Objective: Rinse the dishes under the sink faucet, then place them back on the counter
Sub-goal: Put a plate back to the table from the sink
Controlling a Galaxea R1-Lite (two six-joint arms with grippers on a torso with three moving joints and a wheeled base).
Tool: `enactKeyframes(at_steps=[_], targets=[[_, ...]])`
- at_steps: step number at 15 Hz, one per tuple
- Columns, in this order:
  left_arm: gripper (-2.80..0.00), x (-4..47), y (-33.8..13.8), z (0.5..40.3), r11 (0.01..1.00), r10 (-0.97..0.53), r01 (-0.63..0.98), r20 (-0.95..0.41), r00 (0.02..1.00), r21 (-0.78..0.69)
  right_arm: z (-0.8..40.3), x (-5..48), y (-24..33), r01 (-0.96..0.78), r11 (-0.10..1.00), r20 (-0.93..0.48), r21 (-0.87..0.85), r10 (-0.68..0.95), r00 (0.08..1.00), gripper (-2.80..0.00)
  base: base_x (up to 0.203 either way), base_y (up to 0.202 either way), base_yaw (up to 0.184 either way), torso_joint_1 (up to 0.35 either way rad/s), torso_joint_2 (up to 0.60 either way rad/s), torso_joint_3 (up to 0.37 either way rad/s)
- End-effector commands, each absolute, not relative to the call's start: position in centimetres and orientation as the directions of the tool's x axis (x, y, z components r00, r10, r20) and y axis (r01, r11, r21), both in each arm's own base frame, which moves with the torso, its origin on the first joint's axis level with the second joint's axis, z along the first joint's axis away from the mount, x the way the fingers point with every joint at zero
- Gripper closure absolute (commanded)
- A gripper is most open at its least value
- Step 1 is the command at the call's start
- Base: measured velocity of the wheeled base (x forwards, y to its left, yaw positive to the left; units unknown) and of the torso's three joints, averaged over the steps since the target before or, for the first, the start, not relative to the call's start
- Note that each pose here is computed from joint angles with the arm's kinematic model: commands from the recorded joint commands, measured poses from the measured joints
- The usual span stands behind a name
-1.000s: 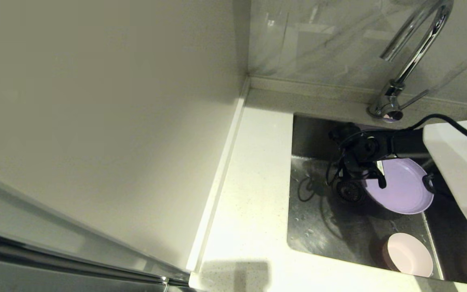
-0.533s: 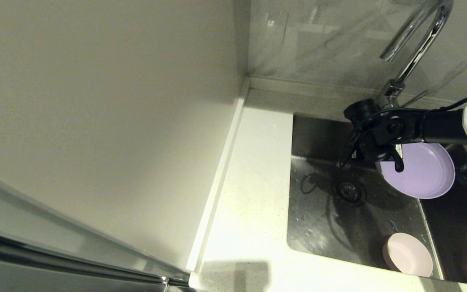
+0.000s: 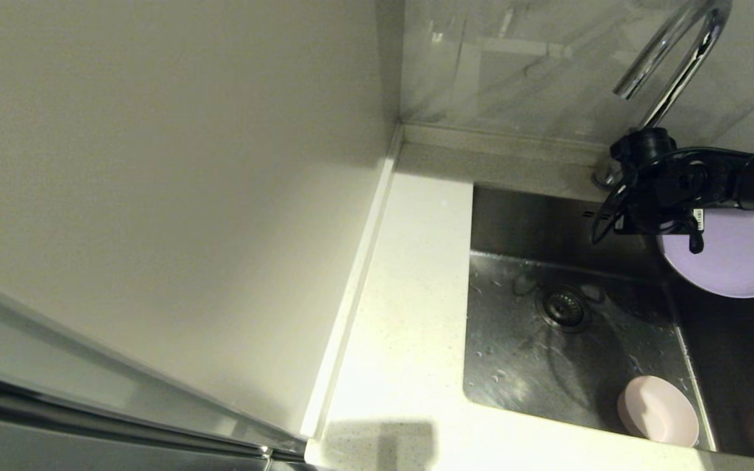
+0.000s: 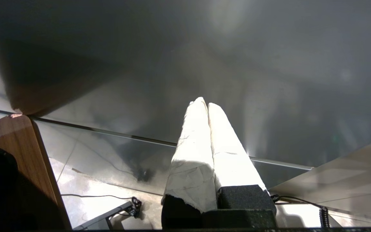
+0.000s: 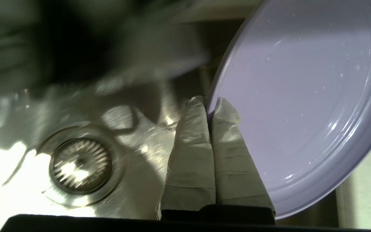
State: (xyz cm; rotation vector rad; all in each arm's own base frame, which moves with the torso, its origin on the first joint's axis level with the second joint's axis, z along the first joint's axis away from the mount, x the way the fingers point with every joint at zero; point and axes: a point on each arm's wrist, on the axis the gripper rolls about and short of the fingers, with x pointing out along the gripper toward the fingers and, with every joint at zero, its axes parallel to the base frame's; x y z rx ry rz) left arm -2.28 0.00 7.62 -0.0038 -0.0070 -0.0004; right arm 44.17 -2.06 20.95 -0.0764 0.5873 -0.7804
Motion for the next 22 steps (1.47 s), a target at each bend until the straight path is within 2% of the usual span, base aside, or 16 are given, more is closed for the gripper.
enactKeyframes(at_steps=[1, 7, 14, 22], targets=[[0.00, -2.3, 0.0, 7.6, 1.000, -0.001, 0.001, 0.004, 1.000, -0.005, 20.7, 44.0, -3.9, 0.685, 0.665, -0.461, -0.298, -0.729, 0.506, 0.00, 0.000, 0.000, 0.000, 0.000, 0.00, 0.000], [0.00, -2.3, 0.0, 7.5, 1.000, -0.001, 0.001, 0.004, 1.000, -0.005, 20.0, 41.4, -6.0, 0.715, 0.621, -0.490, -0.321, -0.755, 0.435, 0.00, 0.000, 0.000, 0.000, 0.000, 0.00, 0.000], [0.00, -2.3, 0.0, 7.5, 1.000, 0.000, 0.000, 0.003, 1.000, -0.005, 20.3, 37.7, -12.1, 0.804, 0.508, -0.498, -0.309, -0.807, 0.318, 0.00, 0.000, 0.000, 0.000, 0.000, 0.00, 0.000], [0.00, -2.3, 0.0, 7.6, 1.000, -0.001, 0.001, 0.004, 1.000, -0.005, 19.1, 35.8, -12.5, 0.802, 0.510, -0.521, -0.312, -0.797, 0.305, 0.00, 0.000, 0.000, 0.000, 0.000, 0.00, 0.000]])
